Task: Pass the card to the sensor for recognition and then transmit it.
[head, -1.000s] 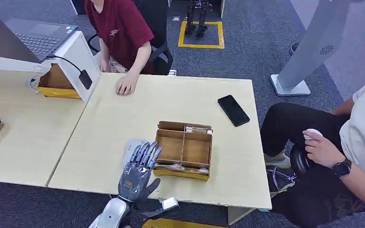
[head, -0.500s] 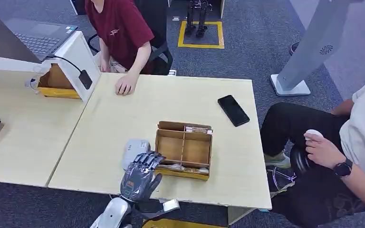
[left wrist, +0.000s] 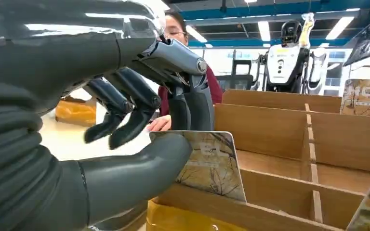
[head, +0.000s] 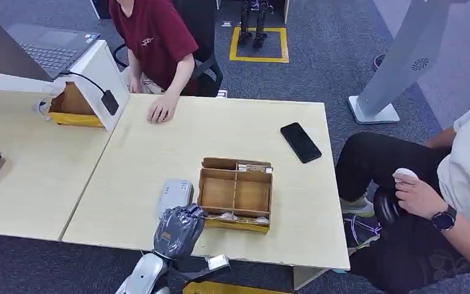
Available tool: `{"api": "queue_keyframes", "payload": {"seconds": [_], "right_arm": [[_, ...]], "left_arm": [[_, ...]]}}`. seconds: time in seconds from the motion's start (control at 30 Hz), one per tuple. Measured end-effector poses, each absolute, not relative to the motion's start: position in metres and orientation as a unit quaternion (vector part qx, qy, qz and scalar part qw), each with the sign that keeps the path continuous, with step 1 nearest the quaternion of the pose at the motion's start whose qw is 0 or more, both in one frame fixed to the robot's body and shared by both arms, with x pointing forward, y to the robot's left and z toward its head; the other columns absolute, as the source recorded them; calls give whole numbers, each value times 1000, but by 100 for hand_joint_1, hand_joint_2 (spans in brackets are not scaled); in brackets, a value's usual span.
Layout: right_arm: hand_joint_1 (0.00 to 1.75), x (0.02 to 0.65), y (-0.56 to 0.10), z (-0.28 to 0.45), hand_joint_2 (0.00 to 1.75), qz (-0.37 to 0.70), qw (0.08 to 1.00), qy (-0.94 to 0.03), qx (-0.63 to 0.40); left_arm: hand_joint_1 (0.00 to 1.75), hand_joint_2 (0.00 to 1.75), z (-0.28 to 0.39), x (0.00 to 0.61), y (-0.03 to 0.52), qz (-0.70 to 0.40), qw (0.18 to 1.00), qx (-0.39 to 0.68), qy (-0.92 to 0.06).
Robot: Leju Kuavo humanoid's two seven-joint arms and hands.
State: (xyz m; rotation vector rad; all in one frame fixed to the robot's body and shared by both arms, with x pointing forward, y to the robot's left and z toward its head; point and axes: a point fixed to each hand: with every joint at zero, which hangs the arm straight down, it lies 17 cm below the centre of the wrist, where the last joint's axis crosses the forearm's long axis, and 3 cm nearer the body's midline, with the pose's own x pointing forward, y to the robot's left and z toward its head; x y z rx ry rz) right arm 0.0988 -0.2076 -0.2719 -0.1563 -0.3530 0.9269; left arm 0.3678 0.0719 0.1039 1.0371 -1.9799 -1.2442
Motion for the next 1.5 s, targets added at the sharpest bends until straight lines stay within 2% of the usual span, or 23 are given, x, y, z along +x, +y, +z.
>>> {"api": "queue_keyframes", "payload": {"seconds": [1.5], "right_arm": [[0,99,-207,-272,175,447,875,-173,-76]], "left_arm": [[175,175,125,376,87,-400,322,371,-774]]}}
